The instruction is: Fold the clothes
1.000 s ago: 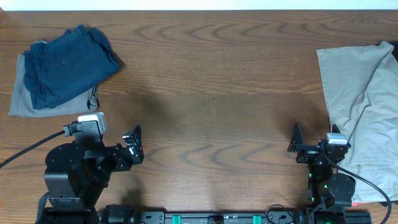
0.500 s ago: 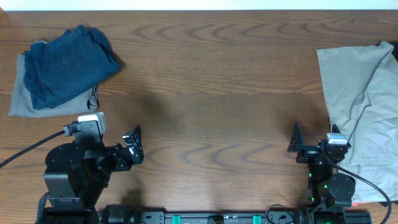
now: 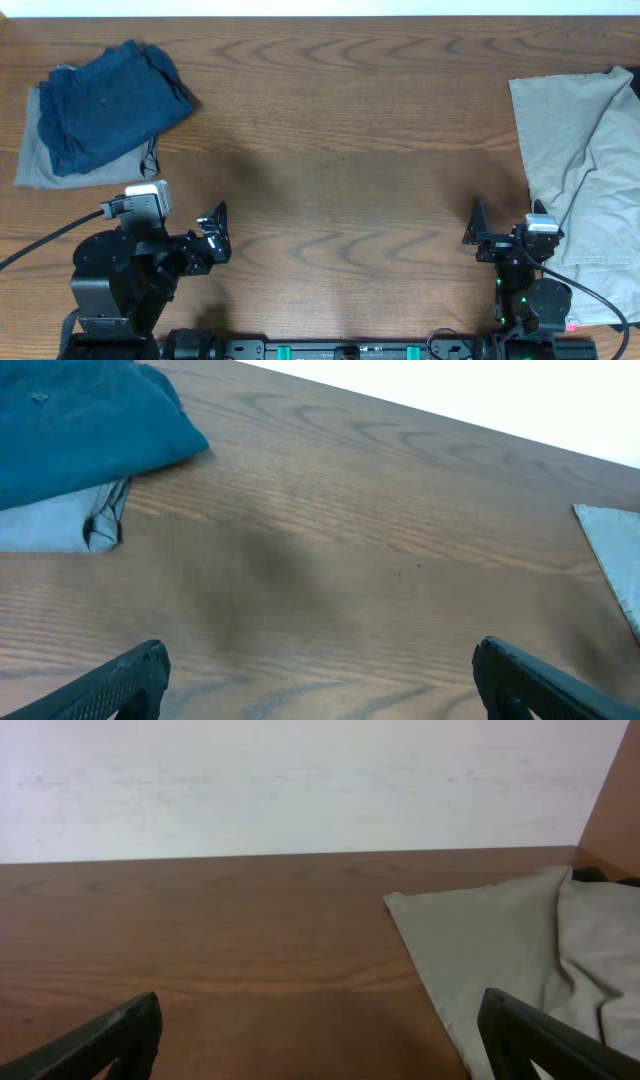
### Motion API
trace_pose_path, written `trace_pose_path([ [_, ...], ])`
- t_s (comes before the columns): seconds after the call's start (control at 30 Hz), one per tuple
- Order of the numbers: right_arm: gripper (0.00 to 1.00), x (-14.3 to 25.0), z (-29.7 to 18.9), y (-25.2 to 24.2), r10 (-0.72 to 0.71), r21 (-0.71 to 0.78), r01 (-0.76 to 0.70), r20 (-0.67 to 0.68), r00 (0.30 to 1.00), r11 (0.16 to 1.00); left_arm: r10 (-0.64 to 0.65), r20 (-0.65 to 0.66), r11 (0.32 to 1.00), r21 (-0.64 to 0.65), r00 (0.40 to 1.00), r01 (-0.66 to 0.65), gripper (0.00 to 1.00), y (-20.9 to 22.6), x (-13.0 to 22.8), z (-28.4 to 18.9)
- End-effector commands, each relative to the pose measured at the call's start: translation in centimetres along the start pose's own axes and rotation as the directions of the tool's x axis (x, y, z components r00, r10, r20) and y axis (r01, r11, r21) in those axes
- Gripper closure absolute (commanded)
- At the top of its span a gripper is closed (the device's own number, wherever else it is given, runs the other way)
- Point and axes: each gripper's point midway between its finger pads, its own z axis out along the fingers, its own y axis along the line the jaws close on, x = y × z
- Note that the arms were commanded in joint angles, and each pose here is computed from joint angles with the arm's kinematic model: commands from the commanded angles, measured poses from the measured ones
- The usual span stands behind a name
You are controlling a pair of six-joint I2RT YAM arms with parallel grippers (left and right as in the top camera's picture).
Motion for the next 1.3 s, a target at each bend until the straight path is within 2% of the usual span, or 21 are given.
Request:
trace_pose_path([
  [0.0,0.01,0.0,0.0,-0.1,-0.018,0.001,0.018,0.000,1.000,1.000,0.052,-0.002,0.998,-0.038,0.999,-0.052,0.02,0.8,0.7,-0.2],
  [0.17,0.01,0.0,0.0,-0.1,-0.018,0.001,0.018,0.000,1.000,1.000,0.055,0.001,0.996,-0.065,0.998,-0.055,0.02,2.0,3.0,0.0],
  [0.3,0.01,0.0,0.0,-0.1,-0.018,0.001,0.018,0.000,1.000,1.000,0.057,0.013,0.997,-0.062,0.998,-0.056,0.02,3.0,5.9,2.1],
  [0.5,0.01,0.0,0.0,-0.1,-0.018,0.001,0.018,0.000,1.000,1.000,0.073,0.137,0.997,-0.037,0.988,-0.068,0.02,4.2,8.2,5.6],
  [0.7,0.01,0.0,0.0,-0.1,-0.018,0.001,0.018,0.000,1.000,1.000,0.089,0.311,0.996,-0.005,0.946,-0.092,0.02,4.4,7.8,7.4],
  [0.9,0.01,0.0,0.0,-0.1,-0.018,0.001,0.018,0.000,1.000,1.000,0.095,0.539,0.995,-0.021,0.837,-0.099,0.02,4.9,4.9,8.3],
  [1.0,0.01,0.0,0.0,-0.1,-0.018,0.001,0.018,0.000,1.000,1.000,0.098,0.512,0.995,-0.036,0.853,-0.093,0.02,5.3,5.6,8.8],
  [1.1,0.01,0.0,0.0,-0.1,-0.018,0.001,0.018,0.000,1.000,1.000,0.097,0.429,0.995,-0.050,0.898,-0.084,0.02,6.0,7.6,9.9],
  [1.27,0.01,0.0,0.0,-0.1,-0.018,0.001,0.018,0.000,1.000,1.000,0.097,0.418,0.995,-0.052,0.903,-0.083,0.02,6.1,7.9,10.0],
])
